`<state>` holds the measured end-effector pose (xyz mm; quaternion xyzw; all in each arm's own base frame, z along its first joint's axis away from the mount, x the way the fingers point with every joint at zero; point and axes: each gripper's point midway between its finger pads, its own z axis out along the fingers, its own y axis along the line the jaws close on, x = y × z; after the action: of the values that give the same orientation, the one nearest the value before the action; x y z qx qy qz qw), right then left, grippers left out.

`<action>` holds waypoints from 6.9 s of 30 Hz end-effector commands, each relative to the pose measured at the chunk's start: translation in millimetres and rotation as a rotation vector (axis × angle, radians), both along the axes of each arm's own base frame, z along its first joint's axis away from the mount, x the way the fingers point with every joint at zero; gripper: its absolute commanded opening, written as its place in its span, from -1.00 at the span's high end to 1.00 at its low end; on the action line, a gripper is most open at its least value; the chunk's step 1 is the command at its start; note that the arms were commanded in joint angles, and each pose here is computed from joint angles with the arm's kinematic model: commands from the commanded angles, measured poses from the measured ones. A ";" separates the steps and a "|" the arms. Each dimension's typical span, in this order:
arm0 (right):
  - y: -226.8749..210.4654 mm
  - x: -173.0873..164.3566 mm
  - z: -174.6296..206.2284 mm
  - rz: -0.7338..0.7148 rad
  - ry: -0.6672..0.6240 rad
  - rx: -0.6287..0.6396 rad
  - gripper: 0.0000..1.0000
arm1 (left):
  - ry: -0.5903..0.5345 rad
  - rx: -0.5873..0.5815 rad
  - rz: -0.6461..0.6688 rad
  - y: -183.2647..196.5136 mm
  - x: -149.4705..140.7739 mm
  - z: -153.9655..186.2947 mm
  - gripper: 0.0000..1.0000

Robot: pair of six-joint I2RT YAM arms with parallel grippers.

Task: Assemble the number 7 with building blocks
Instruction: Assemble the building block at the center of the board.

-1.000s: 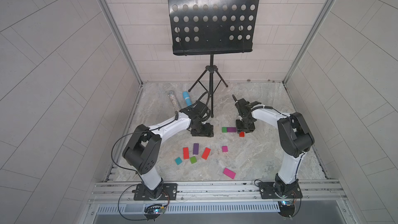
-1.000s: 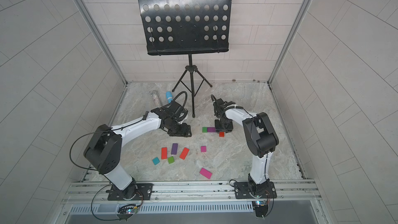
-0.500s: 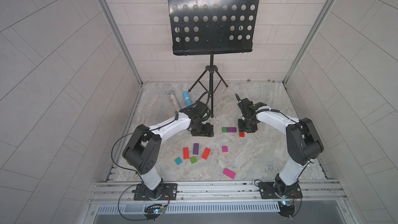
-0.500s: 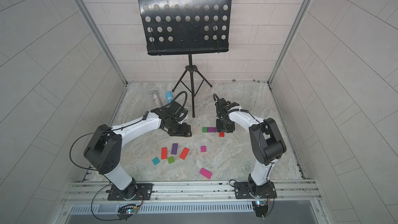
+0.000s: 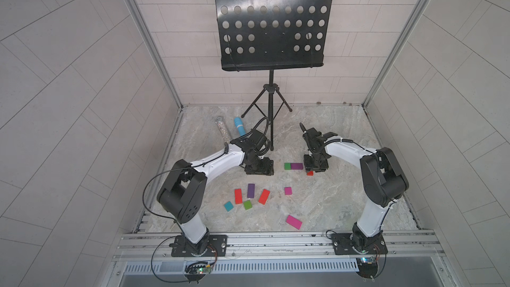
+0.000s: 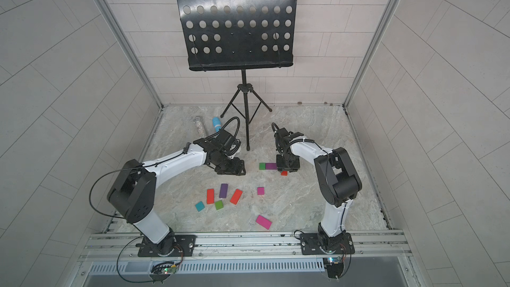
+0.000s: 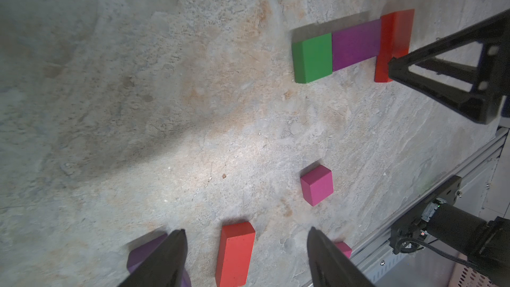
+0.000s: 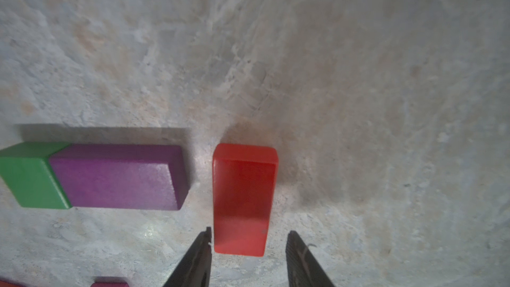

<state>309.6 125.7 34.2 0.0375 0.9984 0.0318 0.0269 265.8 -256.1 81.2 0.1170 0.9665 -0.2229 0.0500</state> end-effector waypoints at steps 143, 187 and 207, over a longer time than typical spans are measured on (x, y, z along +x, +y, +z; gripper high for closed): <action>1.8 29.1 -6.0 -0.047 -0.100 0.297 0.33 | 0.116 -0.217 0.096 -86.1 54.4 -34.8 0.07; 8.7 20.9 -10.7 -0.094 -0.082 0.294 0.38 | 0.119 -0.244 0.083 -103.9 54.1 -37.1 0.10; 8.8 17.8 -9.4 -0.113 -0.077 0.278 0.36 | 0.115 -0.245 0.091 -103.3 55.2 -36.3 0.08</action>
<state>340.2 137.9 30.3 0.0924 0.9749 0.1881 0.0757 316.1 -352.7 40.3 0.0530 0.9409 -0.3344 0.0115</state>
